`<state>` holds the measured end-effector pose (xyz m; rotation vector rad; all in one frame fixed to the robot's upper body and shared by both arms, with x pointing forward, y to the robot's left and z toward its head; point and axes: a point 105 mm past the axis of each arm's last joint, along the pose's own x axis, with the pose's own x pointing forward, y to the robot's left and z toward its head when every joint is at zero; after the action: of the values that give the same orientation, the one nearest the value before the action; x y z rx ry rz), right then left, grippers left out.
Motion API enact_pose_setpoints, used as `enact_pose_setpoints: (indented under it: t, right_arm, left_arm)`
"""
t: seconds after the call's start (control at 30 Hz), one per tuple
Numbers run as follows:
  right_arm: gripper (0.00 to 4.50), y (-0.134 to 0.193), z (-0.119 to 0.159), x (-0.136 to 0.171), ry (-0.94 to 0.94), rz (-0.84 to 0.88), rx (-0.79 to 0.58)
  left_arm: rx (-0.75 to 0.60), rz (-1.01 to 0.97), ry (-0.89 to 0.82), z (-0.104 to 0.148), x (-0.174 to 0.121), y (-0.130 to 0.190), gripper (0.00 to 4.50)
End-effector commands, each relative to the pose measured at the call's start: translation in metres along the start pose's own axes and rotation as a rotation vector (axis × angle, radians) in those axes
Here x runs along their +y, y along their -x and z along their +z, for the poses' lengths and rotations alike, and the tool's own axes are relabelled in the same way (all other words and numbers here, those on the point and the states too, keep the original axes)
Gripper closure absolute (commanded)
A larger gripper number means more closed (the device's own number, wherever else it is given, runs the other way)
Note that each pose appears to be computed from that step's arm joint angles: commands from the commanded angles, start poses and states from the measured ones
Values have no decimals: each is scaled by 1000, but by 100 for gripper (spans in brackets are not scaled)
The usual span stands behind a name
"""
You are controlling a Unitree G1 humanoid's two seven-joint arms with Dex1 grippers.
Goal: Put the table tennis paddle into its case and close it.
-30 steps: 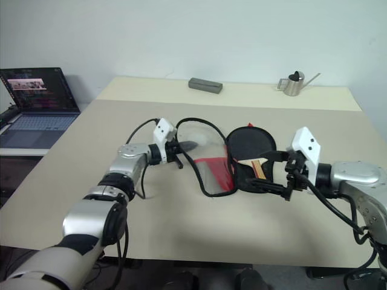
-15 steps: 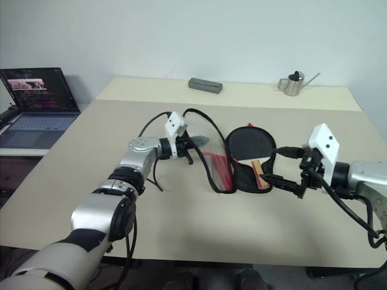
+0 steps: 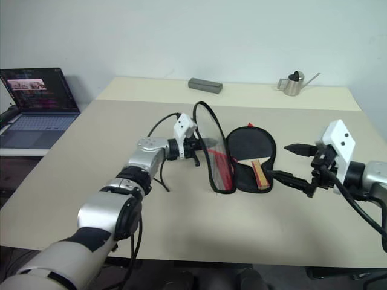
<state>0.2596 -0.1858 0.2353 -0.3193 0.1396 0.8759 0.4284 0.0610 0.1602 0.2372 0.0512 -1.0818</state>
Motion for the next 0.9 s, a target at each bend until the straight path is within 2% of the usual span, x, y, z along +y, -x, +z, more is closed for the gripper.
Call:
enact_pose_setpoints:
  t: [0.03, 0.57, 0.9]
  right_arm:
    - [0, 10, 16, 2, 52, -28, -27]
    - [0, 27, 16, 16, 19, -87, -9]
    - [0, 29, 13, 23, -5, -100, -2]
  left_arm:
    - [-29, -15, -59, 20, -1, -8, 449]
    - [-2, -91, -98, 31, -27, -43, 449]
    - [67, -149, -138, 21, -49, -64, 449]
